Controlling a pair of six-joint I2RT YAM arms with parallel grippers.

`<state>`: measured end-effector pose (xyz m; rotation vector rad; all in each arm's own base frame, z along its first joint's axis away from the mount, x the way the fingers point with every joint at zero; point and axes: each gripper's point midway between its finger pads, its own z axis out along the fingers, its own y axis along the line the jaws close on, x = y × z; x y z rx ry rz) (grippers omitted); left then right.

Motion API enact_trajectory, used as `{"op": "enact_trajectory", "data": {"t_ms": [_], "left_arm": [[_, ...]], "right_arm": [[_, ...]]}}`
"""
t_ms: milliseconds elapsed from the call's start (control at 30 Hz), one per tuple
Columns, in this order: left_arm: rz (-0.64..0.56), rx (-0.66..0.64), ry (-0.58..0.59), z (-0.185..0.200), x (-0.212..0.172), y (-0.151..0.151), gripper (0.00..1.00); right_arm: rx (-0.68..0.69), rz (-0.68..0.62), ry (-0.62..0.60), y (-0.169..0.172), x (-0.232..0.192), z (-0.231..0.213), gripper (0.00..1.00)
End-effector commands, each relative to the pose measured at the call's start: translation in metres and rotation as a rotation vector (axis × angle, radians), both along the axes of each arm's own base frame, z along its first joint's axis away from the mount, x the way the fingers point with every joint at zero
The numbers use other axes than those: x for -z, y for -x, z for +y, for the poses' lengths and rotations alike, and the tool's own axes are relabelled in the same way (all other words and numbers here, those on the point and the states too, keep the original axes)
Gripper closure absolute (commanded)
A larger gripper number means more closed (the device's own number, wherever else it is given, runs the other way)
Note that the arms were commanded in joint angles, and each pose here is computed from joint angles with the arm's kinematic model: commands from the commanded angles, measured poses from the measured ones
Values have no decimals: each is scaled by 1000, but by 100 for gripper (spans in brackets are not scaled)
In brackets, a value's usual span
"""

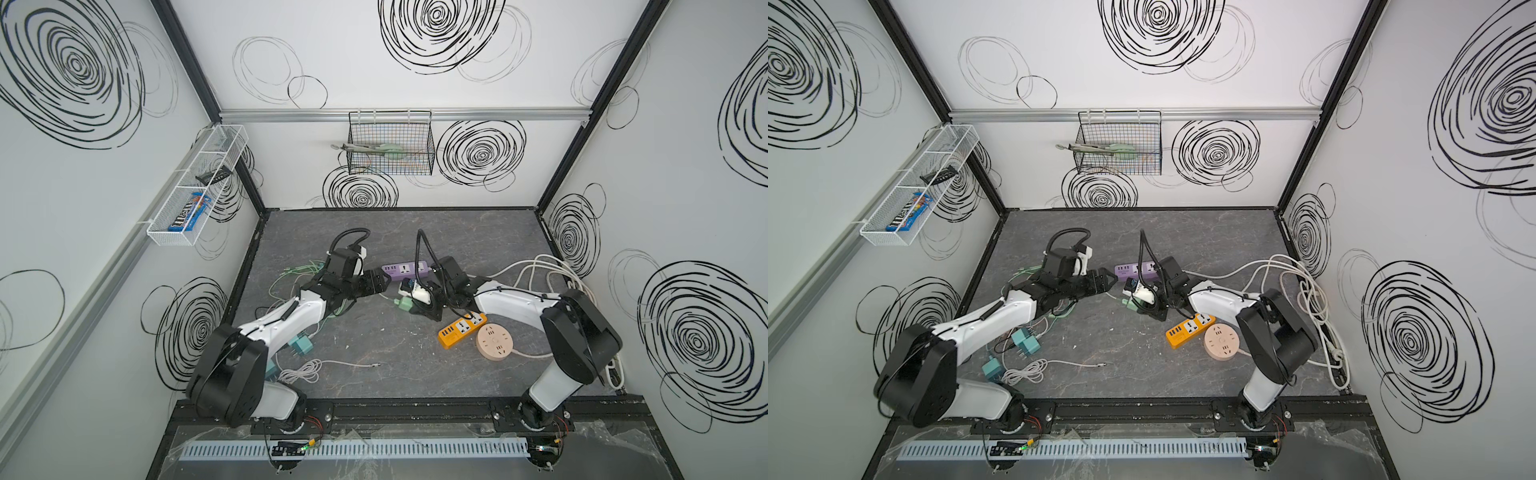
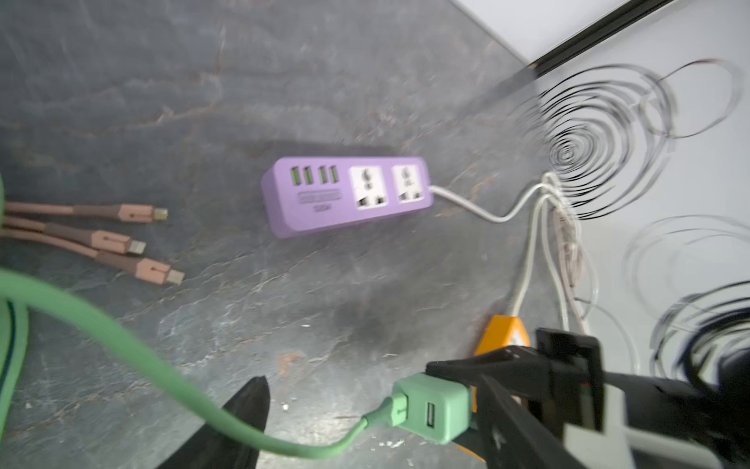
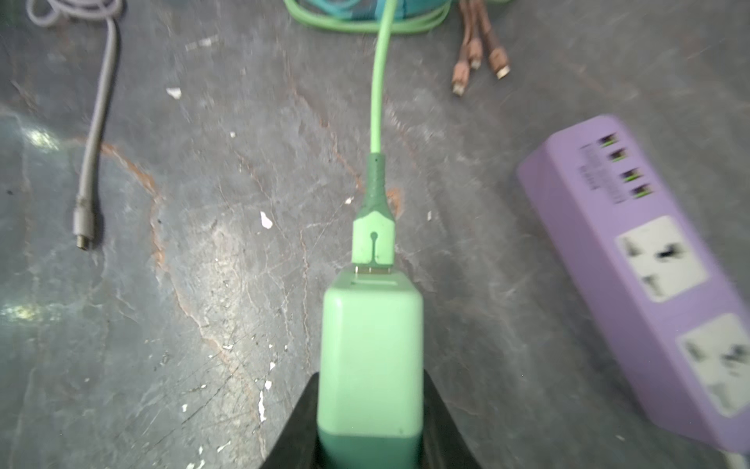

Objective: Insert the plug
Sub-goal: 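Grasp the green charger block with the right gripper and lift it, then pass the green charger to the left gripper while the right gripper releases it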

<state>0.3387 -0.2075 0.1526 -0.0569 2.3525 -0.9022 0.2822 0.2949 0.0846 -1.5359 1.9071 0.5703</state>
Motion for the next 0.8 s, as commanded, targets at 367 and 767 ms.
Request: {"op": "enact_trajectory", "data": {"t_ms": [367,767], "left_arm": [[-486,635,-214,-47,-114,80,1],[-508,814,-142,-71,-110,92,17]], "right_arm": [[-110,-34,-481,21,-139,-14,86],[-207,-45,-549,44,-162,-13,86]]}}
